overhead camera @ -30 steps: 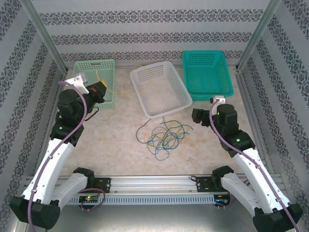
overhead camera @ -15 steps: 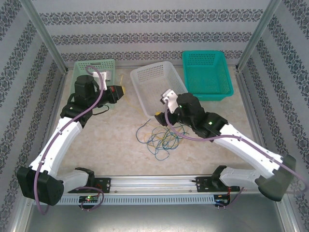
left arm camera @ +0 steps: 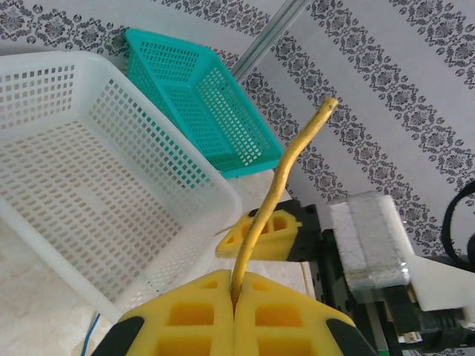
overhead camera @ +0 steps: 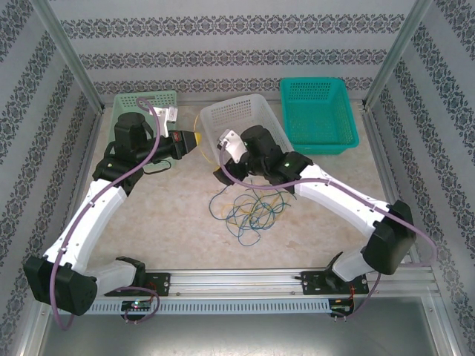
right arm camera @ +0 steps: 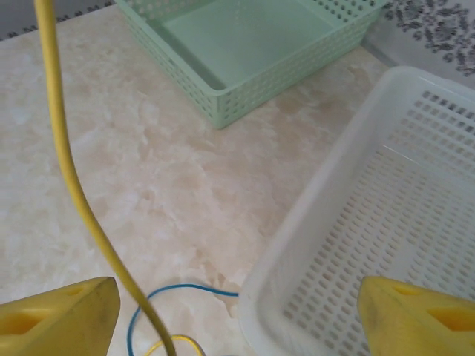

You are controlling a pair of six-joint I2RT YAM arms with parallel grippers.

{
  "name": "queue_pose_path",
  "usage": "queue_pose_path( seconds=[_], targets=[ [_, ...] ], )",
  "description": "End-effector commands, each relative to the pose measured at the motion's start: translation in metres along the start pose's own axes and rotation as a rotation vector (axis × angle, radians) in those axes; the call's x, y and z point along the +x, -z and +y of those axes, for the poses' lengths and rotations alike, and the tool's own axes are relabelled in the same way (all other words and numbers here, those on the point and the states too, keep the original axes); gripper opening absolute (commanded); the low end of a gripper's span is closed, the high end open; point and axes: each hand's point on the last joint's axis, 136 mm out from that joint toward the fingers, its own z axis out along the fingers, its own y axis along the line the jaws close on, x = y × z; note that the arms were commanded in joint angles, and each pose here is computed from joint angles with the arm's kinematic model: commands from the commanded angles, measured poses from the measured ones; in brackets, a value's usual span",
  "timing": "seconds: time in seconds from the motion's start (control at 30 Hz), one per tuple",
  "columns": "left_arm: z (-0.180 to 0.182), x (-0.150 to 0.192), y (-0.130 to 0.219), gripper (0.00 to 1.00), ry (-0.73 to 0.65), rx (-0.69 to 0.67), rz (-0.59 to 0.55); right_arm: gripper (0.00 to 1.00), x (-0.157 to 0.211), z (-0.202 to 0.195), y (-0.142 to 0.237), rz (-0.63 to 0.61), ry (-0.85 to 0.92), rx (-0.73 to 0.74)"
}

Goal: Untangle the cables

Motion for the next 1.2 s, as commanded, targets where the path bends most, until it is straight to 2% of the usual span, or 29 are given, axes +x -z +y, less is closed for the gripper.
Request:
queue_pose_path(
  seconds=[0.0, 0.13, 0.23, 0.27, 0.3, 0.4, 0.43, 0.47, 0.5, 0.67, 0.83, 0.87, 1.0, 1.17],
  targets=[
    [-0.020, -0.020, 0.003, 0.00, -0.075, 0.059, -0.056, 0.74, -0.016, 0.010, -0.002, -0.037, -0.004, -0.081],
    [-0.021, -0.024, 0.000, 0.00, -0.082, 0.073, -0.060, 0.47, -0.012, 0.001, -0.008, -0.016, -0.034, -0.085],
    [-0.022, -0.025, -0.004, 0.00, -0.081, 0.093, -0.061, 0.32, -0.017, -0.002, -0.006, -0.030, -0.040, -0.103],
    [-0.021, -0.026, -0.006, 0.01, -0.077, 0.094, -0.060, 0.26, -0.018, -0.005, -0.005, -0.033, -0.044, -0.101],
    [-0.019, -0.027, -0.008, 0.06, -0.072, 0.088, -0.058, 0.21, -0.019, -0.008, -0.004, -0.034, -0.048, -0.097],
    [-0.003, -0.029, -0.013, 0.58, -0.054, 0.010, -0.062, 0.04, -0.019, -0.028, 0.007, -0.034, -0.081, -0.041],
    [0.003, -0.031, -0.014, 0.70, -0.056, -0.023, -0.068, 0.00, -0.018, -0.044, 0.015, -0.034, -0.103, 0.009],
    [0.009, -0.032, -0.015, 0.81, -0.057, -0.051, -0.070, 0.00, -0.016, -0.059, 0.021, -0.031, -0.130, 0.047],
    [0.016, -0.033, -0.017, 0.99, -0.056, -0.086, -0.070, 0.00, -0.014, -0.080, 0.030, -0.035, -0.178, 0.095],
    [0.049, -0.029, -0.039, 1.00, -0.022, -0.191, -0.005, 0.00, -0.006, -0.185, 0.081, -0.075, -0.339, 0.340],
    [0.082, 0.010, -0.095, 1.00, 0.041, -0.236, 0.242, 0.00, -0.013, -0.244, 0.105, -0.046, -0.338, 0.454],
    [0.087, 0.018, -0.106, 1.00, 0.051, -0.233, 0.281, 0.00, -0.012, -0.256, 0.106, -0.050, -0.343, 0.476],
    [0.104, 0.036, -0.147, 0.87, 0.110, -0.219, 0.374, 0.00, 0.009, -0.307, 0.096, -0.034, -0.424, 0.539],
    [0.128, 0.064, -0.173, 0.78, 0.164, -0.279, 0.478, 0.00, 0.022, -0.351, 0.077, -0.085, -0.511, 0.533]
  ],
)
